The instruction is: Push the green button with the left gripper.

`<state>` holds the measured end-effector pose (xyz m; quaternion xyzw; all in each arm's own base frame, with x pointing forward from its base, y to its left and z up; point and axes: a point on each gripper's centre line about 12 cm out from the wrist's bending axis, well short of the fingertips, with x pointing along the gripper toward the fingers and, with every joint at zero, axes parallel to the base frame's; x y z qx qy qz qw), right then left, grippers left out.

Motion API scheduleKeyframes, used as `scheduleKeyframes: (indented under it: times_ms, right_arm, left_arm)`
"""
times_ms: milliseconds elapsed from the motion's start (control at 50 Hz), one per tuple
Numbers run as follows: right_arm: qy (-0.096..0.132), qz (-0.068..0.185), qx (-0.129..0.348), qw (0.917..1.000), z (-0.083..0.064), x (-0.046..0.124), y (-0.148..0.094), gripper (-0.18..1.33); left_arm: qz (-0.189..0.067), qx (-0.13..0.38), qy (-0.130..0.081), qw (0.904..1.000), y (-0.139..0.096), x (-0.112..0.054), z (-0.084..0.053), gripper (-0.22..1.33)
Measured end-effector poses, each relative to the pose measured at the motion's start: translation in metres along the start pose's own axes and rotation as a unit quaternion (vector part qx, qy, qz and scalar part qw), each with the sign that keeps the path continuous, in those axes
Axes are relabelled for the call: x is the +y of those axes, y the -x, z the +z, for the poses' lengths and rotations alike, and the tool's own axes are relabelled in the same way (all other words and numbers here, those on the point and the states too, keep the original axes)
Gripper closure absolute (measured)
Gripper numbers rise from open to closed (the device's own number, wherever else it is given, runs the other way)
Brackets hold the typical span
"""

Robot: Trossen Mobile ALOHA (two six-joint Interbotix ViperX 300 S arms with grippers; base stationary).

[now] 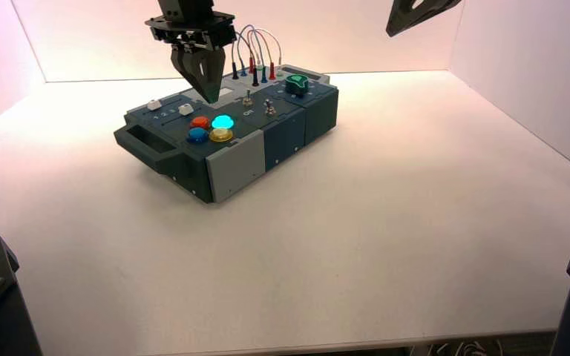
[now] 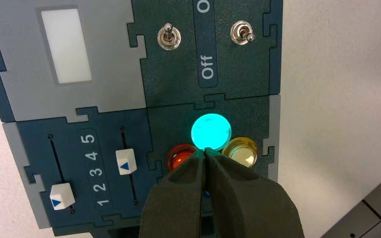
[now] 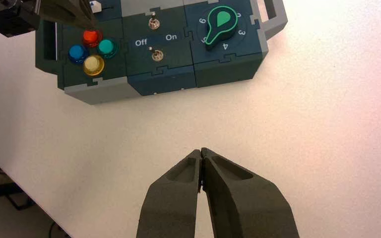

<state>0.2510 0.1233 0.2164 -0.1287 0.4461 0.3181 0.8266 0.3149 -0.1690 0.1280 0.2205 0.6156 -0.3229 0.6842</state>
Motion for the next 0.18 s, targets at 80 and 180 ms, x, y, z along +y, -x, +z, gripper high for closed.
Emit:
scheduleKeyframes:
  times_ms: [80,180]
  right_arm:
    - [0.0,0.0,0.0,1.0,0.0,-0.0002,-0.0004,1.28]
    - [0.0,-0.001,-0.001,1.0,-0.0002,-0.0001,-0.0003,1.28]
  left_arm:
    - [0.0,-0.001,-0.001,1.0,-0.0001,-0.0004,0.0003,1.27]
    - [0.0,-0.001,0.0,1.0,0.0,0.0001,0.0002,1.27]
